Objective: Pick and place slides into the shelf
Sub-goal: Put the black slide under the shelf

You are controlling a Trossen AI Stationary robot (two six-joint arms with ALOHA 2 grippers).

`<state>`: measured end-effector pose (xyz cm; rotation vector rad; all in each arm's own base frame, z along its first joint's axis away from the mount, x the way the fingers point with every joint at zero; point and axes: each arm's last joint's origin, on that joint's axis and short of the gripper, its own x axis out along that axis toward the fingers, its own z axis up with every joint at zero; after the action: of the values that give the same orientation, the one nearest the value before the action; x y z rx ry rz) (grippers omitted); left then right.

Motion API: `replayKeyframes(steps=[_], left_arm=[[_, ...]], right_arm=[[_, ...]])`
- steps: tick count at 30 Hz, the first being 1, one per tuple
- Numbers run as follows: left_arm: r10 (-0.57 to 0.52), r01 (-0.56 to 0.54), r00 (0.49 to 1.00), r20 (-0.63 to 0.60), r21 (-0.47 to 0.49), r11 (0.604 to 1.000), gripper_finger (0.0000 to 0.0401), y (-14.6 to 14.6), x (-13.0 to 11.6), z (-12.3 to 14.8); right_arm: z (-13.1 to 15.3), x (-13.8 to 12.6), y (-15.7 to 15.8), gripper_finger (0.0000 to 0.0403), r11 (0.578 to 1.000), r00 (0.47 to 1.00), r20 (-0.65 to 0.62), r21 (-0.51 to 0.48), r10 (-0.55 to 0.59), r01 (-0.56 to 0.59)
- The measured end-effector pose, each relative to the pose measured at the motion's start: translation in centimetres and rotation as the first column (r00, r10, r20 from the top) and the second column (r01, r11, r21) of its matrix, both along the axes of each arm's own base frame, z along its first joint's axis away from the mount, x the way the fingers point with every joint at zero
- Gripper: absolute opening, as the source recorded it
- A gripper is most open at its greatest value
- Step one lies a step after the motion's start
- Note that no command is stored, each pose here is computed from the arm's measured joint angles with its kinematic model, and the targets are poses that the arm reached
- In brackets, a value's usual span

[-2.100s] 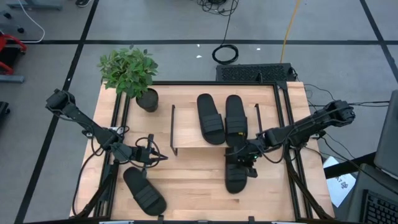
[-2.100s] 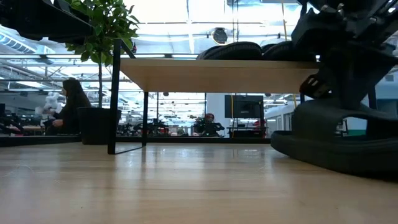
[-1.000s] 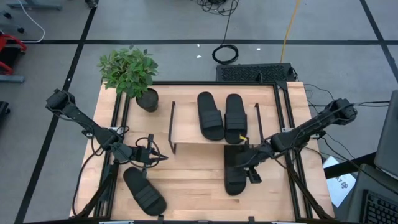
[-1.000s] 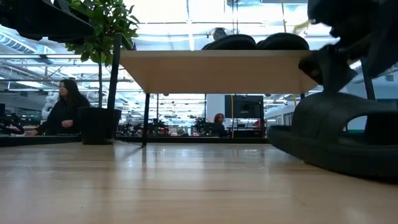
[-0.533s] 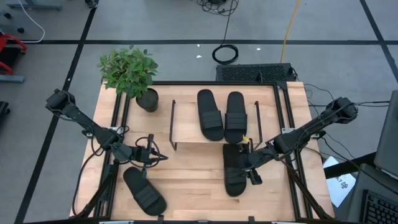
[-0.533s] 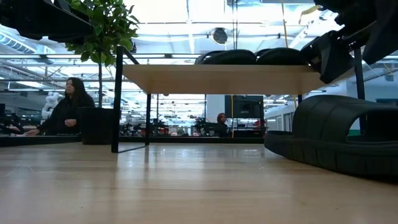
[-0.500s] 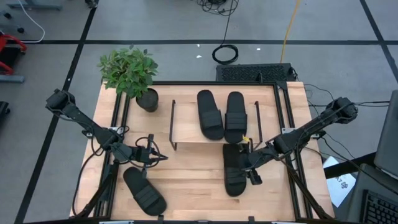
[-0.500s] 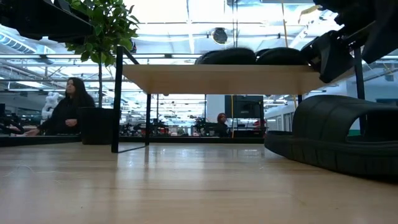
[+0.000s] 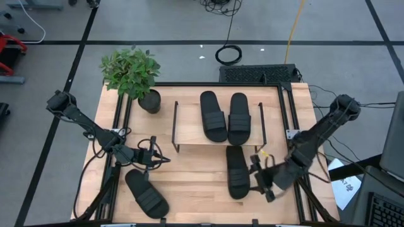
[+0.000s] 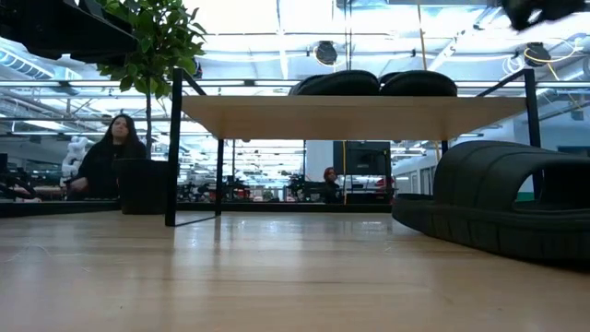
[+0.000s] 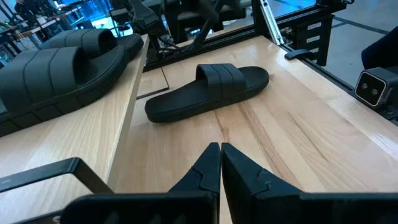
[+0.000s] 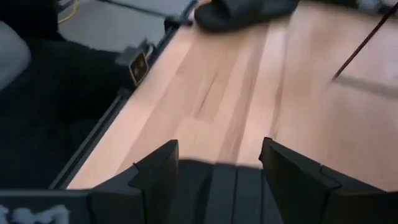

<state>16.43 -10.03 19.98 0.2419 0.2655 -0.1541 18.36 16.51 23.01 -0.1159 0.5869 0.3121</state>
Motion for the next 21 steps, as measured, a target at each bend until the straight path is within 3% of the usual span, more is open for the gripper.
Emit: replayKeyframes(steps=[9, 14, 17, 19, 21], left_arm=[[-0.006, 0.006, 1.000, 0.001, 0.021, 1.000, 0.0017, 0.0, 0.0, 0.0], [-0.006, 0.006, 1.000, -0.006, 0.026, 1.000, 0.0017, 0.0, 0.0, -0.1], [-0.006, 0.006, 1.000, -0.019, 0.036, 0.999, 0.0017, 0.0, -0.1, -0.2], [-0.005, 0.006, 1.000, -0.021, 0.038, 0.999, 0.0017, 0.0, -0.1, -0.3], [-0.002, 0.003, 1.000, -0.023, 0.042, 0.999, 0.0017, 0.1, -0.1, -0.3]], right_arm=[[1.7, -3.5, 3.0, 0.0201, 0.976, 0.985, 0.174, -0.210, -0.017, 0.054], [0.4, -4.9, 3.4, 0.0184, 0.934, 0.972, 0.211, -0.315, -0.105, 0.169], [-0.8, -4.7, 3.6, 0.0171, 0.897, 0.977, 0.191, -0.409, -0.093, 0.165], [-1.4, -4.4, 3.8, 0.0163, 0.889, 0.979, 0.182, -0.430, -0.089, 0.161], [-1.9, -4.0, 4.0, 0.0159, 0.909, 0.984, 0.164, -0.397, -0.067, 0.128]])
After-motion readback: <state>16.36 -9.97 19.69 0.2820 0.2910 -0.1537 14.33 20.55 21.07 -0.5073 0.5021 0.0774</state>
